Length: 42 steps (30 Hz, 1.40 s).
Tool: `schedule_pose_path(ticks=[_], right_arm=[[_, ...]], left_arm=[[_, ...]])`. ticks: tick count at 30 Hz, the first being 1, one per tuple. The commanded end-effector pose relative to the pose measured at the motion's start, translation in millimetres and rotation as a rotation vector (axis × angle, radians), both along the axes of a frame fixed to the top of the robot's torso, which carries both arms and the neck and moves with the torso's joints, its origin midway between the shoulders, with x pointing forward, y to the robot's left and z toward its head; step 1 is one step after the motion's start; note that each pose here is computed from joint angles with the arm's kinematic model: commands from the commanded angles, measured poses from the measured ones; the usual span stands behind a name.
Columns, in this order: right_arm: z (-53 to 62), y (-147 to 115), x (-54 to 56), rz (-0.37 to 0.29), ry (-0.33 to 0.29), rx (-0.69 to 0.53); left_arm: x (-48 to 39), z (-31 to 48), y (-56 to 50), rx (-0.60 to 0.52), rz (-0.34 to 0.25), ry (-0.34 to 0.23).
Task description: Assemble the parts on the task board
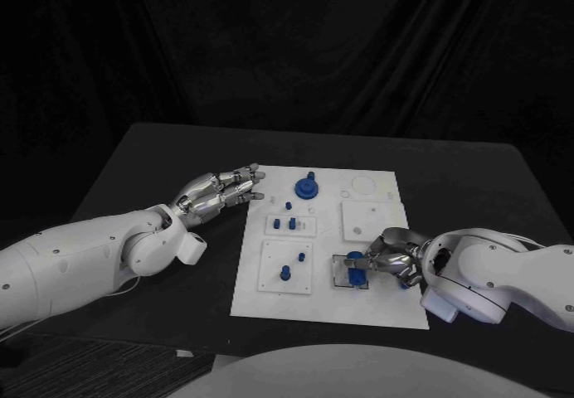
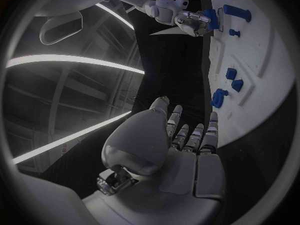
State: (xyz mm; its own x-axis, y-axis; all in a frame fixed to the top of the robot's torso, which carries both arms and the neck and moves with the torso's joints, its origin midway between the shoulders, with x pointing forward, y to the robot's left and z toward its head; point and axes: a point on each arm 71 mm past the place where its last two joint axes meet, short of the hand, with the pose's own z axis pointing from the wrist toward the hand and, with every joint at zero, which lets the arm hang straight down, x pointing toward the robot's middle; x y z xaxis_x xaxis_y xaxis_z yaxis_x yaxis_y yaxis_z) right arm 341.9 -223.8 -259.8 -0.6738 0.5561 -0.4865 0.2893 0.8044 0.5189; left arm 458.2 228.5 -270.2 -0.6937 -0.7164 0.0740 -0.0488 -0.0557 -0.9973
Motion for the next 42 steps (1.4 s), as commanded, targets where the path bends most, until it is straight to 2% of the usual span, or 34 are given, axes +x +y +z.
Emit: schedule_pose_path(ticks=[1, 20, 34, 42], right_arm=[[-3.5, 1.3, -2.9, 0.03, 0.039, -0.026], [-6.8, 4.1, 0.3, 0.056, 0.047, -0.033], [-6.7, 6.5, 0.6, 0.114, 0.028, -0.073], [-6.3, 7.3, 1.0, 0.121, 0.019, -0.071]], left_arm=[[-0.9, 0.2, -2.3, -0.018, -0.013, 0.005], [-0.6, -1.5, -1.7, -0.011, -0.014, 0.013], [-0.5, -2.4, -0.3, -0.008, -0.008, 0.013], [-0.5, -2.6, -0.4, -0.009, -0.009, 0.013]])
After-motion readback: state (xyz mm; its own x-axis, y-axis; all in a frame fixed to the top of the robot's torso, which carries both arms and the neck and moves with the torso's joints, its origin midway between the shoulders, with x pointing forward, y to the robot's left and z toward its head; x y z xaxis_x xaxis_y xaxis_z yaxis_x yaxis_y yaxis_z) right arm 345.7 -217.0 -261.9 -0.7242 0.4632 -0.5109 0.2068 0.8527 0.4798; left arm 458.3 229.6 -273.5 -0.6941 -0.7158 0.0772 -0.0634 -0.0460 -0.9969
